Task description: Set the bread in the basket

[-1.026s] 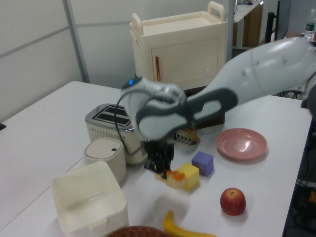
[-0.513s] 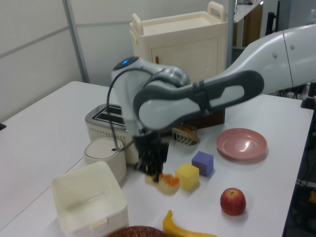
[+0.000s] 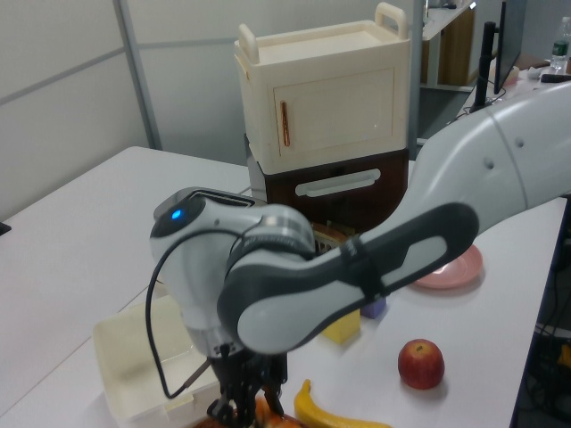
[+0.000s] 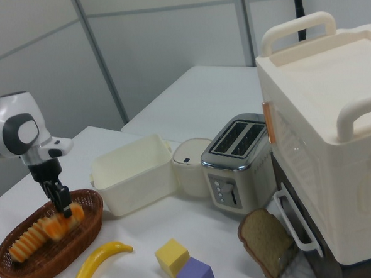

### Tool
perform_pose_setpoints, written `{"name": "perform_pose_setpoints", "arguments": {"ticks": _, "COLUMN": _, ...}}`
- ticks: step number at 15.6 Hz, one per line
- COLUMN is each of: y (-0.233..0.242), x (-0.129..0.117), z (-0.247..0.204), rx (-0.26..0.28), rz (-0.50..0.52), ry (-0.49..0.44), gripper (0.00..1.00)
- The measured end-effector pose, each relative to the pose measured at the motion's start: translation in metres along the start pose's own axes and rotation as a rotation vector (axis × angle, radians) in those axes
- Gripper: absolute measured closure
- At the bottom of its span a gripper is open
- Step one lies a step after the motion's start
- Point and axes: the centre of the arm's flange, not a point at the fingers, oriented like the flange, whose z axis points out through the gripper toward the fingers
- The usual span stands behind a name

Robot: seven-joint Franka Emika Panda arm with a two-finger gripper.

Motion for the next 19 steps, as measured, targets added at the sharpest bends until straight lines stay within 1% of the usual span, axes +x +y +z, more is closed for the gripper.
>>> {"name": "perform_pose_setpoints", "arguments": {"ticks": 2, "y": -0.002, "x": 0.005, "z": 0.010, "rx": -0.006, "rz": 0.010, "ry": -0.007, "gripper": 0.33}}
{"name": "perform_pose_setpoints", "arguments": {"ticks": 5, "y": 0.003, "x": 0.008, "z": 0.004, "rx": -0.016, "rz": 0.013, "ry": 0.012, "gripper": 0.03}}
{"name": "perform_pose_setpoints", "arguments": {"ticks": 6, "y": 0.008, "x": 0.008, "z": -0.002, "rx": -0.027, "rz": 0.015, "ry": 0.015, "gripper": 0.00}}
{"name": "perform_pose_setpoints", "arguments": {"ticks": 8, "y": 0.030, "x": 0.007, "z": -0.025, "rx": -0.058, "rz": 0.036, "ry": 0.021, "gripper": 0.00}}
{"name": "perform_pose_setpoints", "arguments": {"ticks": 9, "y": 0.063, "x": 0.011, "z": -0.049, "rx": -0.067, "rz": 0.064, "ry": 0.023, "gripper": 0.00}}
{"name": "perform_pose_setpoints", "arguments": {"ticks": 10, "y": 0.089, "x": 0.014, "z": -0.065, "rx": -0.065, "rz": 0.072, "ry": 0.024, "gripper": 0.00}}
{"name": "perform_pose_setpoints", "arguments": {"ticks": 13, "y": 0.196, "x": 0.030, "z": -0.107, "rx": -0.035, "rz": 0.092, "ry": 0.024, "gripper": 0.00}}
{"name": "perform_pose_setpoints", "arguments": {"ticks": 15, "y": 0.262, "x": 0.043, "z": -0.115, "rx": -0.016, "rz": 0.118, "ry": 0.026, "gripper": 0.00}}
{"name": "perform_pose_setpoints", "arguments": {"ticks": 17, "y": 0.313, "x": 0.054, "z": -0.109, "rx": -0.004, "rz": 0.109, "ry": 0.010, "gripper": 0.00}}
{"name": "perform_pose_setpoints", "arguments": {"ticks": 19, "y": 0.357, "x": 0.061, "z": -0.102, "rx": 0.025, "rz": 0.106, "ry": -0.007, "gripper": 0.00}}
